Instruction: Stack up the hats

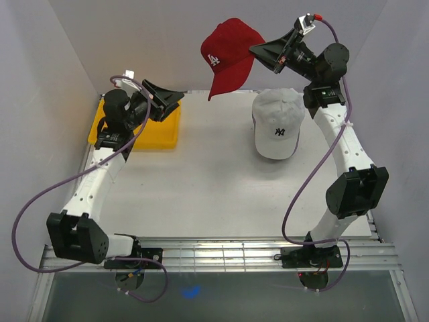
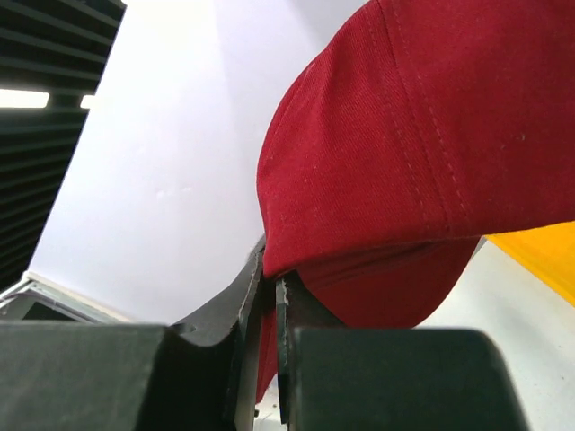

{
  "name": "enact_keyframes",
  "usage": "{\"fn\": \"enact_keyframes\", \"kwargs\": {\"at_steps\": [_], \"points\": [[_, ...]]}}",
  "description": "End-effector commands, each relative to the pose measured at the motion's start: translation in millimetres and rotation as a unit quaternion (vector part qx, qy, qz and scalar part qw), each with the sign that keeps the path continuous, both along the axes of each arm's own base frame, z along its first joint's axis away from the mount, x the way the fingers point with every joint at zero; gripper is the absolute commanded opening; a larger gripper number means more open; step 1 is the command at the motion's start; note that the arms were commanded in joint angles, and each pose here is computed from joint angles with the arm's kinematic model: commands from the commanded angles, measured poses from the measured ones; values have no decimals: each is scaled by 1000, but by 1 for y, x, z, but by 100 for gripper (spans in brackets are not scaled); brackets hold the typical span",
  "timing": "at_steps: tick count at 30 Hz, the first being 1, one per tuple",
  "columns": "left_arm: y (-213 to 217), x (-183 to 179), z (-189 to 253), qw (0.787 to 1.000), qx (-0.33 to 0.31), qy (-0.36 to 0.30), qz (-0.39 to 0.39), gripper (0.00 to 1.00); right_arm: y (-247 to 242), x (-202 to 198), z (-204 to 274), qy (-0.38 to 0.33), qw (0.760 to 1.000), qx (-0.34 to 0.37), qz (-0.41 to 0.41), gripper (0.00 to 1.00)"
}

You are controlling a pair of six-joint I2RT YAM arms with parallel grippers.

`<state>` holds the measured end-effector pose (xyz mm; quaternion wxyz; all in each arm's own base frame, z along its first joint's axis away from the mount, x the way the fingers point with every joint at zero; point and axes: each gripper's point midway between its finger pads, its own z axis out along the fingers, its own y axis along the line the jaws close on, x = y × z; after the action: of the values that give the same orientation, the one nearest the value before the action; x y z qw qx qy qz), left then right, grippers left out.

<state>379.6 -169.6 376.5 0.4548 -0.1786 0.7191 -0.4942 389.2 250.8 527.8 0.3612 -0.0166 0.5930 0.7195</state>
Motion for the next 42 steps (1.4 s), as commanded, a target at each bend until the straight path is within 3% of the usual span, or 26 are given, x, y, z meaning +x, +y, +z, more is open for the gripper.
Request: {"fn": "enact_keyframes", "kwargs": {"at_steps": [1, 9, 18, 26, 32, 42], "points": [[-36, -11, 42, 981, -106, -75, -141, 67, -16, -42, 42, -68, 995, 51, 47, 8], [-71, 11, 54, 964, -168, -75, -189, 68, -24, -53, 37, -72, 993, 67, 59, 8], [-92, -1, 65, 936, -257, -112, -212, 68, -35, -58, 23, -62, 993, 84, 64, 8], [-108, -13, 69, 927, -265, -123, -234, 68, -47, -60, 19, -57, 990, 108, 65, 8], [-110, -19, 44, 936, -247, -103, -227, 68, -53, -61, 22, -54, 988, 124, 69, 8], [-121, -23, 51, 930, -244, -118, -250, 69, -53, -63, 18, -51, 989, 122, 68, 8]]}}
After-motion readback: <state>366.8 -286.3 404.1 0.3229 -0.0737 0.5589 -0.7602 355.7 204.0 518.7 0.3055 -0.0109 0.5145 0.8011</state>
